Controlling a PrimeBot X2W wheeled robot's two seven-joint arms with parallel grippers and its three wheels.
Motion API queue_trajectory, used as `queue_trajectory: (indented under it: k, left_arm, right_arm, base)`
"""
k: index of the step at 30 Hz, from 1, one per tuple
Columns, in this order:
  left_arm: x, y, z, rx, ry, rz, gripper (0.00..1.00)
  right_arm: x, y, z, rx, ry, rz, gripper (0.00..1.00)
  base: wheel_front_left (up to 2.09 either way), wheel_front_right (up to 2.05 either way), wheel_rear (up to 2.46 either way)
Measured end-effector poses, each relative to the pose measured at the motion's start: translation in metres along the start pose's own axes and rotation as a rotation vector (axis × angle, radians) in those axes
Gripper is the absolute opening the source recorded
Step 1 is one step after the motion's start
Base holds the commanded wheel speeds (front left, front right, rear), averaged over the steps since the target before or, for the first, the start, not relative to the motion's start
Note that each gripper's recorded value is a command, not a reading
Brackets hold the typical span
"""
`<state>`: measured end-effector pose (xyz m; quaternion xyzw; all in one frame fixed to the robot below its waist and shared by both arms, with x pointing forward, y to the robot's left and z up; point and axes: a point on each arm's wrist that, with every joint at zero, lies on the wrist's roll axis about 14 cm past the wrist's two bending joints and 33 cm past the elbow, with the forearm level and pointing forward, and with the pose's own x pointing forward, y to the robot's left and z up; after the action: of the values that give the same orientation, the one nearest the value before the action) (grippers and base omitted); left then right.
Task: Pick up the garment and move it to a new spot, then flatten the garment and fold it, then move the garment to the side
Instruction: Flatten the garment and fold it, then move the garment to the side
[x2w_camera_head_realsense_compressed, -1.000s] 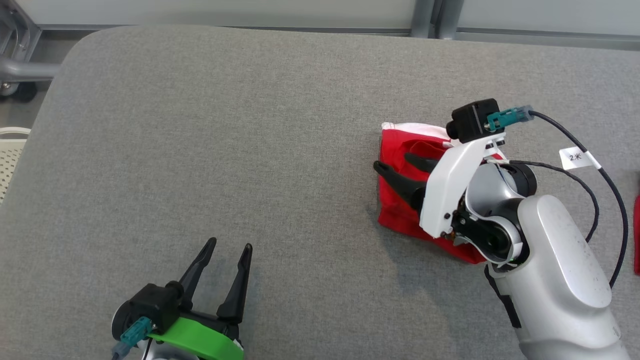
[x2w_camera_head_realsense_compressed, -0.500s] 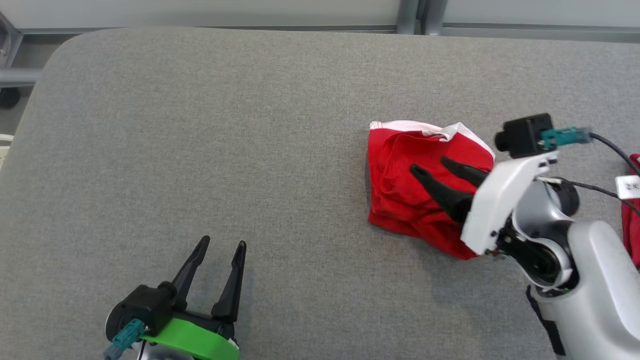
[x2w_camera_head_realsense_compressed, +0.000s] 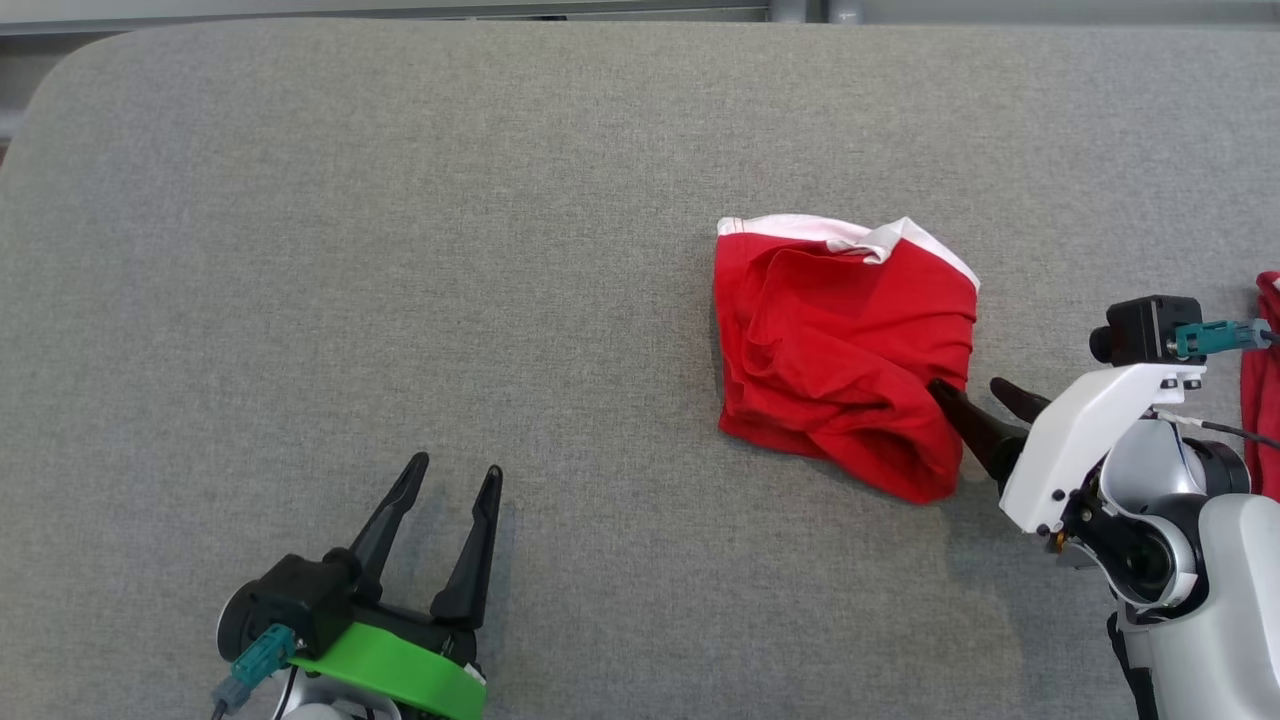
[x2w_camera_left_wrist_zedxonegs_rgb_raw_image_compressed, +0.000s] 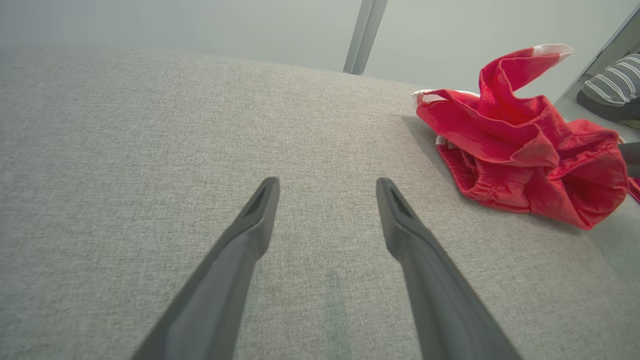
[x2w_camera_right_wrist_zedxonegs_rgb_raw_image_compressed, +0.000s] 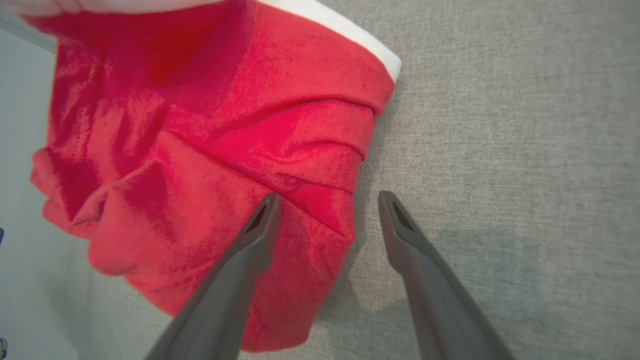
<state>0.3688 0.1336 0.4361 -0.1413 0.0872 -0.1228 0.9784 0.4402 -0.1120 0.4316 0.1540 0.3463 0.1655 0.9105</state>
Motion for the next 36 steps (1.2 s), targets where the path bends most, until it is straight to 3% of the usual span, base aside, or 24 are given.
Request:
queue_trajectory:
  k: [11, 12, 14, 16, 17, 28, 36]
  left_arm:
    - [-0.003, 0.007, 0.002, 0.000, -0.006, 0.029, 1.00]
    - [-0.003, 0.008, 0.003, -0.001, -0.009, 0.031, 1.00]
    - [-0.004, 0.008, 0.005, -0.002, -0.016, 0.035, 1.00]
    - [-0.006, 0.007, 0.007, -0.002, -0.022, 0.037, 1.00]
    - [-0.007, 0.007, 0.007, -0.002, -0.026, 0.038, 1.00]
    - [-0.015, 0.000, 0.018, -0.017, -0.070, 0.043, 1.00]
    - [-0.012, -0.005, 0.026, -0.020, -0.097, 0.030, 1.00]
  right_arm:
    - [0.027, -0.008, -0.004, 0.147, -0.017, -0.009, 1.00]
    - [0.029, -0.005, -0.002, 0.156, -0.024, 0.001, 0.94]
    - [0.031, 0.002, 0.001, 0.170, -0.033, 0.028, 0.42]
    - [0.031, 0.011, 0.005, 0.163, -0.041, 0.051, 0.05]
    - [0.030, 0.015, 0.008, 0.159, -0.049, 0.064, 0.00]
    - [-0.001, 0.058, 0.048, 0.020, -0.082, 0.190, 0.00]
    - [-0.021, 0.032, 0.053, 0.005, -0.076, 0.119, 0.00]
  base:
    - [0.00, 0.00, 0.00]
    - [0.00, 0.00, 0.00]
    - [0.00, 0.00, 0.00]
    - [0.00, 0.00, 0.00]
    - [0.00, 0.00, 0.00]
    - [0.00, 0.00, 0.00]
    - [0.00, 0.00, 0.00]
